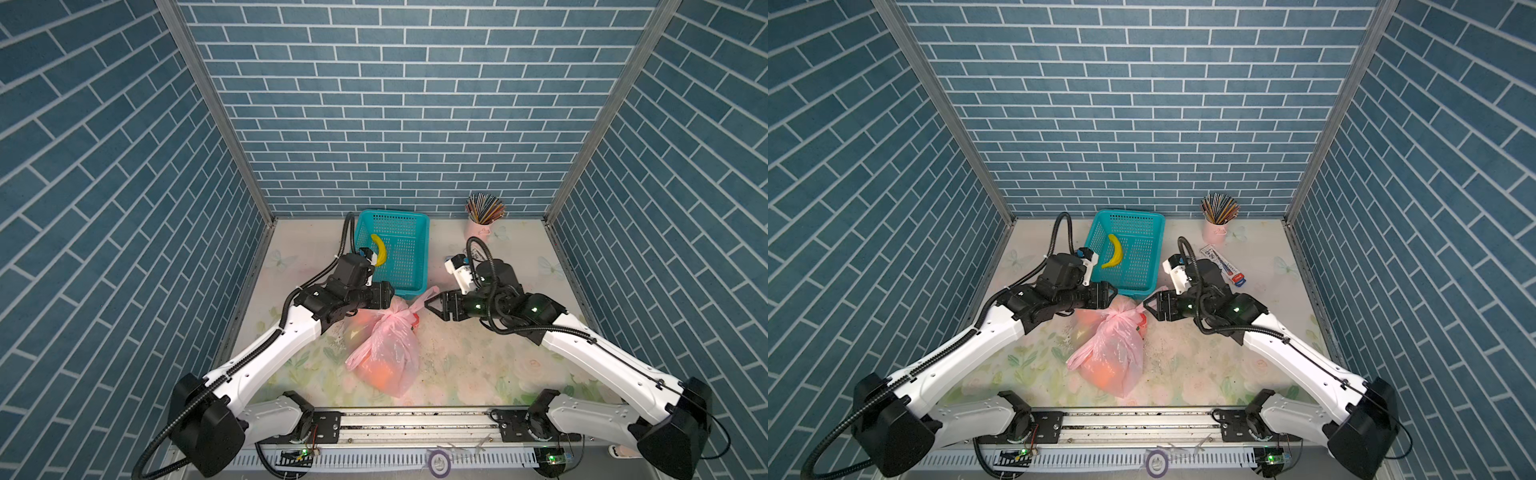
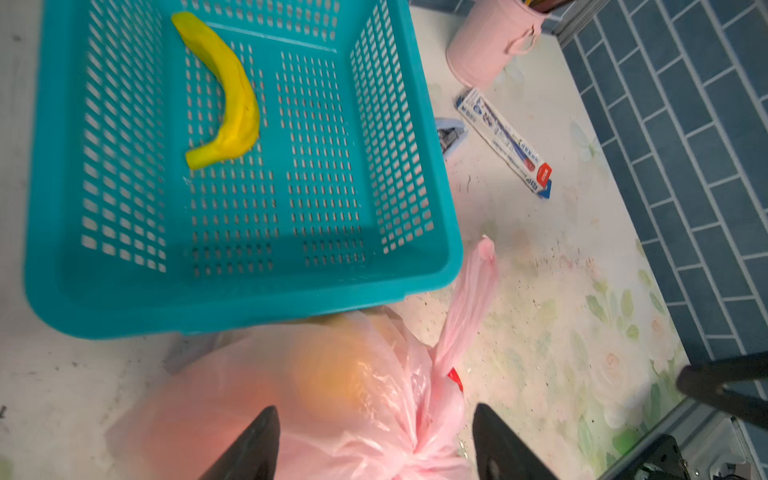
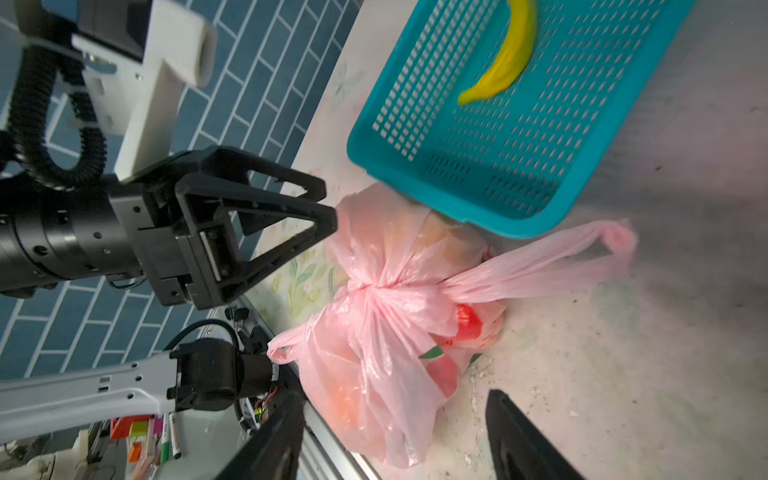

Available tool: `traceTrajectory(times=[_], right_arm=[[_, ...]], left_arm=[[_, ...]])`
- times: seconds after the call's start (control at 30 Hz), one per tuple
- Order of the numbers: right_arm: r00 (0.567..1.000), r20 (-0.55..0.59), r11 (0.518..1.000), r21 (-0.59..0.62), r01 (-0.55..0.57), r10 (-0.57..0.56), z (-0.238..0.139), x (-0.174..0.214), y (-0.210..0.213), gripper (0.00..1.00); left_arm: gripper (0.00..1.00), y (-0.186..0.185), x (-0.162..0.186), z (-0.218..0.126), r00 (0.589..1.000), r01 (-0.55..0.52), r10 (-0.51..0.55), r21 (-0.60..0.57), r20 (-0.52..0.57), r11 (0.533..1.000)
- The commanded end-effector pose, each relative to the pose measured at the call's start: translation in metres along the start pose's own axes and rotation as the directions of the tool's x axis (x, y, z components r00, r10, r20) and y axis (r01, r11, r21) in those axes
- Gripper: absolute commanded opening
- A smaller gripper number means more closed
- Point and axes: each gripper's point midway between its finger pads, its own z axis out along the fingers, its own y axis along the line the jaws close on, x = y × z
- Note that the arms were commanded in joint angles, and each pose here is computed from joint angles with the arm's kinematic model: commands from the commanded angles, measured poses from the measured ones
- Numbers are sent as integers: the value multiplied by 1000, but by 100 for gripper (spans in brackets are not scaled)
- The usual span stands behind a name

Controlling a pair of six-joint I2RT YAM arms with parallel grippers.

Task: Untie the knot of the plastic bag and take out the fruit
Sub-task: 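Reach both grippers to the knot of the pink bag and grasp it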

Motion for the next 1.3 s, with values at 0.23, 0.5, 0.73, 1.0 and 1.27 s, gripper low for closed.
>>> traceTrajectory(times=[0.23,0.5,0.73,1.0,1.27], right_arm=[[995,-102,999,32,-15,19,75,42,5,69],[979,-203,1000,17,19,-15,113,73,2,57],[978,-208,999,34,22,-15,116,81,-8,21],[985,-172,997,58,45,-35,107,78,-13,0],[990,-131,991,119,64,-49,93,75,-25,0]], left_arm=[[70,20,43,27,989,-40,18,-148,-150,988],[55,26,56,39,987,-27,4,-145,-159,989],[24,29,61,45,986,-25,1,-143,-165,989],[0,30,55,43,990,-28,8,-143,-140,989],[0,36,47,35,994,-22,4,-163,-111,986]])
